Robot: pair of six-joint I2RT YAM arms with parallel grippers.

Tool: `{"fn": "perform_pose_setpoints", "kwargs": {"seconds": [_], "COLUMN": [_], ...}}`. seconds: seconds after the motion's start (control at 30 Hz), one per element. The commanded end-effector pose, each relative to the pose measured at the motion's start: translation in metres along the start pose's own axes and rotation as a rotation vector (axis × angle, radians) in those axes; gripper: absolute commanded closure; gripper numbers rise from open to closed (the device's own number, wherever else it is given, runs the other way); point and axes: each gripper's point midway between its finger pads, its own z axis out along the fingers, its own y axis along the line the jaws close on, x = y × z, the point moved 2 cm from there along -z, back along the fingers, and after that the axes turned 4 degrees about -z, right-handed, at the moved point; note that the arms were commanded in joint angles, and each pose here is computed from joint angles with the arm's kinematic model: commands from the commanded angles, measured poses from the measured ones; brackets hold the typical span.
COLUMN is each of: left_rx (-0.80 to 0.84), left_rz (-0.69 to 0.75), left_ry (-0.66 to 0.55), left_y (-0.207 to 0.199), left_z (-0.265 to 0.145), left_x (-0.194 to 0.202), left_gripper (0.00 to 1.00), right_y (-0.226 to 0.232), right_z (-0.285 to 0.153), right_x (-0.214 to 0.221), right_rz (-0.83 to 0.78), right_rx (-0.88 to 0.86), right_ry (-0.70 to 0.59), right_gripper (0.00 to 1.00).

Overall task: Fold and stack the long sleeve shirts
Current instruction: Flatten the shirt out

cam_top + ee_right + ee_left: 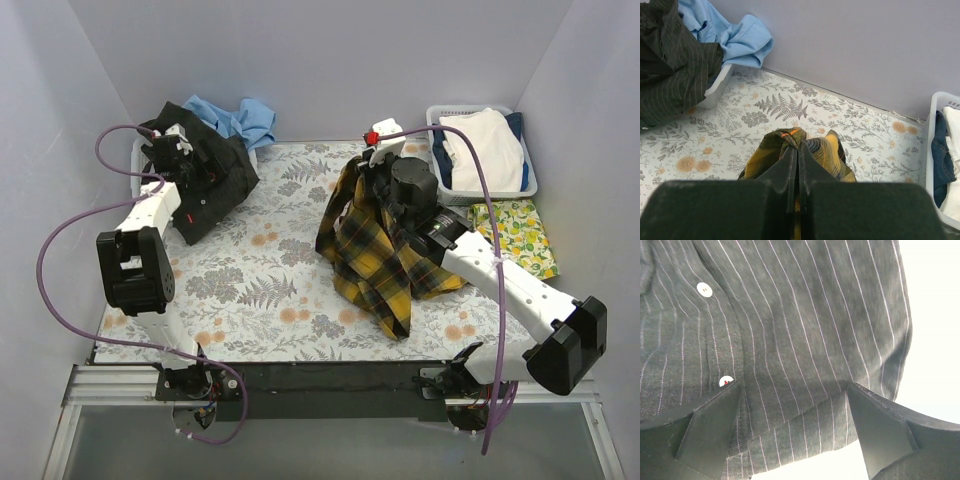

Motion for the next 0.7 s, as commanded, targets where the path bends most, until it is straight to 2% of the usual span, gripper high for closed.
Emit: {"fn": "perform_pose_setpoints", "kwargs": {"seconds": [0.0,0.17,0.3,0.37,0.4,0.43,0.57,0.67], "left_rx": [0.105,0.010,-0.104,-0.132,-0.190,-0.213,-0.283,-0.258], "left_rz": [0.087,0.203,0.225,0.236,0.228,0.221,0.196,0.148], "left_ry": [0.017,0.060,0.073,0.058,0.019,0.012,-0.104,-0.203], "left_y": [-0.018,-0.005,0.015,0.002,0.003,0.005,-0.002,-0.019], "left_z": [-0.019,-0.007,0.012,0.018,0.024,0.026,0.020,0.014], "left_x": [0.008,0.038,0.042,0.033,0.016,0.012,-0.030,-0.069], "left_gripper": [0.13,0.14,0.31,0.63,0.95,1.00,1.00,1.00], "right_y": [0.000,0.002,0.003,0.004,0.004,0.003,0.002,0.002], "right_z": [0.003,0.008,0.012,0.013,0.015,0.014,0.014,0.015], "right_x": [-0.018,-0.014,-0.011,-0.010,-0.008,-0.008,-0.008,-0.007], "right_rz": [0.044,0.023,0.023,0.024,0.022,0.022,0.022,0.019], "right_rx": [-0.005,-0.008,-0.014,-0.017,-0.015,-0.012,-0.010,-0.013], "right_ry": [-0.046,-0.029,-0.019,-0.017,-0.009,-0.010,-0.007,0.000], "right_gripper": [0.99,0.99,0.99,0.99,0.99,0.99,0.99,0.99]}}
